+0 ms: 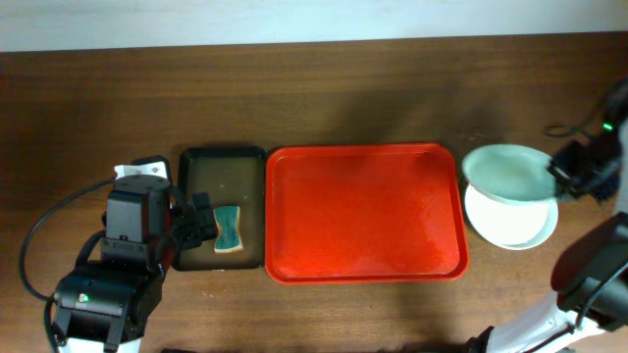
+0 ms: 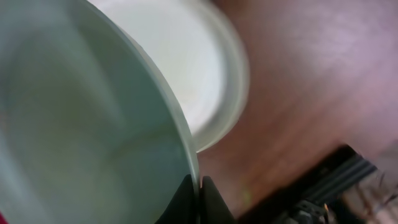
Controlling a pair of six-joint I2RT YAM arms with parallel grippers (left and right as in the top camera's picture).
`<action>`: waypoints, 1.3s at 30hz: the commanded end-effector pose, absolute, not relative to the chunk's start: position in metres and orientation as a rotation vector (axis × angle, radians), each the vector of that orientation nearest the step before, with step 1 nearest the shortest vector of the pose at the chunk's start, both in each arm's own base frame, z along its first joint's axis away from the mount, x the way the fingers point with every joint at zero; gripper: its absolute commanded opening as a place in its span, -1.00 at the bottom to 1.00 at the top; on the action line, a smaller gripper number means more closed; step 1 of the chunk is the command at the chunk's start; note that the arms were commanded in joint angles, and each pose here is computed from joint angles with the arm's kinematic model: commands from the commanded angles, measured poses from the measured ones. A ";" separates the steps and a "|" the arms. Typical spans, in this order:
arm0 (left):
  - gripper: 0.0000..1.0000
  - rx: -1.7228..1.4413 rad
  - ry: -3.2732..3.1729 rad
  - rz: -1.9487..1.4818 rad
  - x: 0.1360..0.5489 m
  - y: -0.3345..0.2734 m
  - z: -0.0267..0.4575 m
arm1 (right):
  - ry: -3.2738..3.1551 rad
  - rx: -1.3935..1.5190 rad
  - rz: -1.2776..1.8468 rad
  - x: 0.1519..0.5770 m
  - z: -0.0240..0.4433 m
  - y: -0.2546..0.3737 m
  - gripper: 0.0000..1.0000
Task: Clean dirty plates on tray and stack at the side
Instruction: 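Carry the pale green plate right and lower it onto the white plate, then open the right gripper and raise it off the stacked plates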
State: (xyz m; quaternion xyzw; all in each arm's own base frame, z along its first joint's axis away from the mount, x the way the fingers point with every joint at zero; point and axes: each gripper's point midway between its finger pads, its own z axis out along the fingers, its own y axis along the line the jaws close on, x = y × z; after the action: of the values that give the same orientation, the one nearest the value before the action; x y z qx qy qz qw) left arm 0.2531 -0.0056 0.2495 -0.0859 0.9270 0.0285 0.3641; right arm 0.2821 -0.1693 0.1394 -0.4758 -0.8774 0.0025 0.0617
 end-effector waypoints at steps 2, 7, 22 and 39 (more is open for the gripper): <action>0.98 -0.234 2.375 0.073 0.254 -0.005 0.253 | -2.512 -1.573 0.010 0.246 0.124 -0.185 -0.92; 0.98 -0.234 2.375 0.073 0.254 -0.005 0.253 | -2.506 -1.580 0.025 0.241 0.082 -0.186 -0.91; 0.98 -0.234 2.375 0.073 0.254 -0.005 0.253 | -2.724 -1.342 -0.532 0.301 0.089 -0.130 0.97; 0.98 -0.234 2.375 0.073 0.254 -0.005 0.253 | -2.742 -1.348 -0.531 0.305 0.087 -0.133 0.97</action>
State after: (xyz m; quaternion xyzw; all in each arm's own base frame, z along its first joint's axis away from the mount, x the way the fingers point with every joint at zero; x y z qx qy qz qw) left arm 0.2533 -0.0056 0.2491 -0.0858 0.9272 0.0287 0.3634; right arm 0.3035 -0.1356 0.0812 -0.4349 -0.8844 -0.1665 0.0296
